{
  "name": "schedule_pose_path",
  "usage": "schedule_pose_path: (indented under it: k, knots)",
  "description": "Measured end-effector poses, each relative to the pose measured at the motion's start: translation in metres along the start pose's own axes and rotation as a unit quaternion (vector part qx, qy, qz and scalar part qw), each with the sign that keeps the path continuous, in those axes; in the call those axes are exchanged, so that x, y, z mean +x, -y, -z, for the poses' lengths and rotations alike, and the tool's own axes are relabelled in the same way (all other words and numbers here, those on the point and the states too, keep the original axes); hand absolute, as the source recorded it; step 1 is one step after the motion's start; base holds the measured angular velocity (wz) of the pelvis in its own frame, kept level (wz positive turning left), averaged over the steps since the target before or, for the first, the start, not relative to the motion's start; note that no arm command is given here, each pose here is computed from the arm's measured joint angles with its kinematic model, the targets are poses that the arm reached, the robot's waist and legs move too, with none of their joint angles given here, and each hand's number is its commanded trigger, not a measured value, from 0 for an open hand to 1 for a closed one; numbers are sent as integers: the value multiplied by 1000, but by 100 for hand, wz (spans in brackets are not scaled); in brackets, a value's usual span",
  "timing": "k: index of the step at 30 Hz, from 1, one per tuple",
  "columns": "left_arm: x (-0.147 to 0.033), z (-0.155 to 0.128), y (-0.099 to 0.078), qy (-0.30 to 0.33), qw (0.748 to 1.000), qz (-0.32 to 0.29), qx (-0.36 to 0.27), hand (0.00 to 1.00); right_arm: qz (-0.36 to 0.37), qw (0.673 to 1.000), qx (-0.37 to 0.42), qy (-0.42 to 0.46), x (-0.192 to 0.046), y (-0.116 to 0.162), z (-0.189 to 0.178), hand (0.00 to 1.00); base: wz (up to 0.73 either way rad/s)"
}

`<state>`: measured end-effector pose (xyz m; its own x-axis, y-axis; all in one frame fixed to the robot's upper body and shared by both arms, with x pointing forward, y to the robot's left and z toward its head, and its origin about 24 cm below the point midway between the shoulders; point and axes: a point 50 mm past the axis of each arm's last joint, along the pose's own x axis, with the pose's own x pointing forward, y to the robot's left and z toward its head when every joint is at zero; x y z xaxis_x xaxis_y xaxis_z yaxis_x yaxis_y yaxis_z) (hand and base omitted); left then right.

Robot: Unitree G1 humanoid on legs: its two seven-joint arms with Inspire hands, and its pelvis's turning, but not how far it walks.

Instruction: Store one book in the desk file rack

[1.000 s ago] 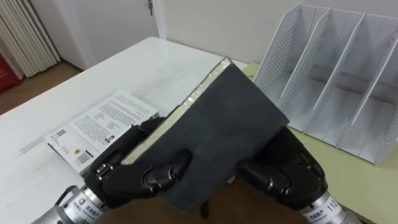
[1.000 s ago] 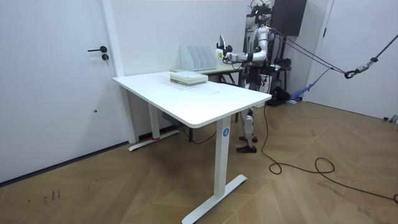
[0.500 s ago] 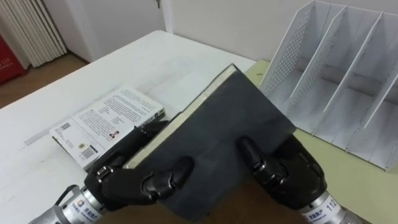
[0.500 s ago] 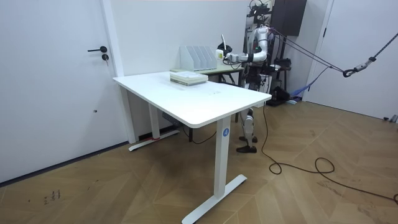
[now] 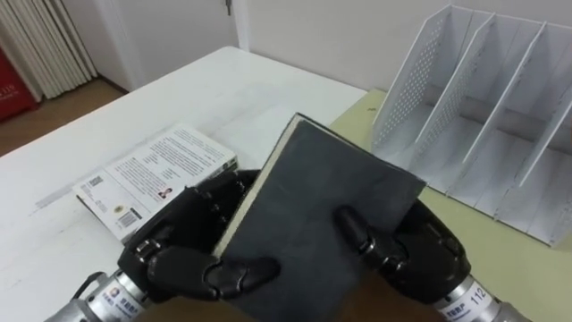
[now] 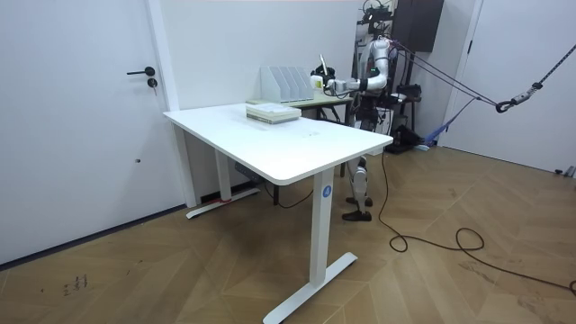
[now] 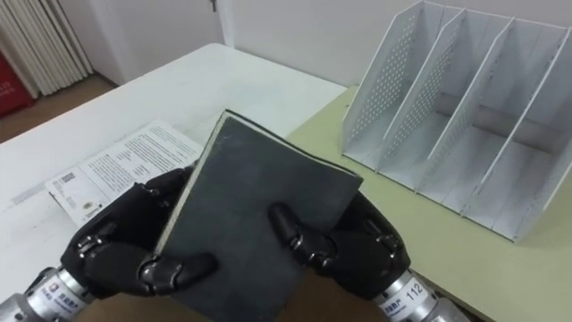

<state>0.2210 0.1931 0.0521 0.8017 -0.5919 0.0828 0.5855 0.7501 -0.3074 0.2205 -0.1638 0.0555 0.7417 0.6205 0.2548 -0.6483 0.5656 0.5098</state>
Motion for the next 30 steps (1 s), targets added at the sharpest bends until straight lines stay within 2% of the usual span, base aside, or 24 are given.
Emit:
schedule_pose_path:
  k: [4, 7, 9, 14, 18, 21, 25, 30]
  knots:
    - [-5, 14, -9, -56, 997, -35, 39, 0, 30, 999, -24, -11, -2, 5, -2, 100, 0]
    - [-20, 39, -18, -134, 985, -82, 70, 0, 78, 995, -58, -23, -5, 12, -5, 100, -4]
    - [-36, 63, -23, -213, 965, -120, 95, 0, 119, 990, -78, -18, -7, 17, -10, 100, -4]
    - [-51, 104, -20, -331, 925, -130, 131, 0, 196, 971, -137, -24, -8, 22, -15, 100, -3]
    - [-63, 142, -5, -399, 903, -126, 97, 0, 250, 953, -170, -3, -4, 19, -23, 100, -4]
    - [-69, 162, 6, -424, 894, -130, 64, 0, 300, 933, -196, 9, -4, 19, -27, 100, -23]
    - [-81, 179, 12, -434, 886, -164, 12, 0, 359, 906, -222, 22, -5, 22, -31, 100, -15]
    - [-109, 201, 16, -467, 854, -223, -41, 0, 431, 843, -320, 31, -9, 22, -42, 100, -3]
